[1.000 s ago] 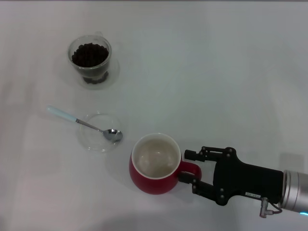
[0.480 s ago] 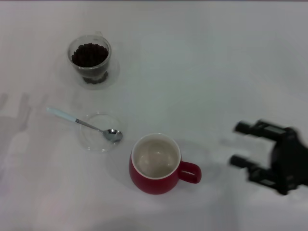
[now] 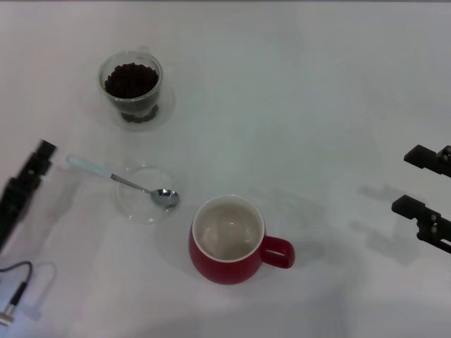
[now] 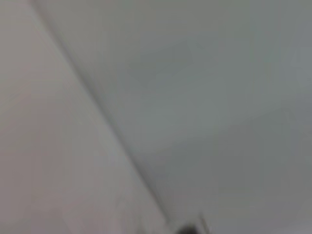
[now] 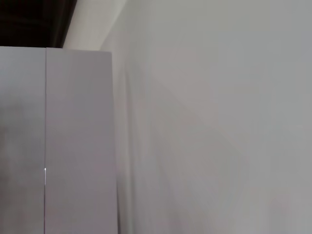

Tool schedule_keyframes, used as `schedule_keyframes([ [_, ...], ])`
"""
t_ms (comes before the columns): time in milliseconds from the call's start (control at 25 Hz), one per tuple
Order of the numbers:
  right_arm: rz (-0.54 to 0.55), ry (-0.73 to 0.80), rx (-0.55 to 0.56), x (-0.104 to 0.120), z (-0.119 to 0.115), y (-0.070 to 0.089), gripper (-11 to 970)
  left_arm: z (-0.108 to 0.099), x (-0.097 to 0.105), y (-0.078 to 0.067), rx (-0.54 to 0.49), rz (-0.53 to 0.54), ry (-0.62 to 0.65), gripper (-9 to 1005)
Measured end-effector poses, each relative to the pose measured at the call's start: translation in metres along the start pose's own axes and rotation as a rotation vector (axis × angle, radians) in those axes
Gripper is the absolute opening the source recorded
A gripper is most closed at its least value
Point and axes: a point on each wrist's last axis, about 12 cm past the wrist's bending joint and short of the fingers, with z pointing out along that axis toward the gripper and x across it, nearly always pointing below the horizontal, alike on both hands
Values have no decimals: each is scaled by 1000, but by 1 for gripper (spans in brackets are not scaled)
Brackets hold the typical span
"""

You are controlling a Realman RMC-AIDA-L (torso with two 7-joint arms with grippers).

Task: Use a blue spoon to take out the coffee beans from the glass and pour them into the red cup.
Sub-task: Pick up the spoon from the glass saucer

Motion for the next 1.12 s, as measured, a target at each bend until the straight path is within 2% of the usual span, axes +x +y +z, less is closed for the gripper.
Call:
schedule_keyframes([
  [200,-3,-4,-5,-1,1,-1,648,0,9,1,-14,-27,57,569],
  [400,-1,-14,-9,-1,2,0,648,0,8,1,-14,-35,66,585],
  [680,-13,-36,-16,-2,3,3,647,22,-3,0,-11,-46,171,591],
  [840,-19,-52,-16,-3,4,4,647,36,-2,0,-37,-61,236,590],
  [1120,-26,-64,3,-2,5,5,646,44,-7,0,-42,-39,244,591],
])
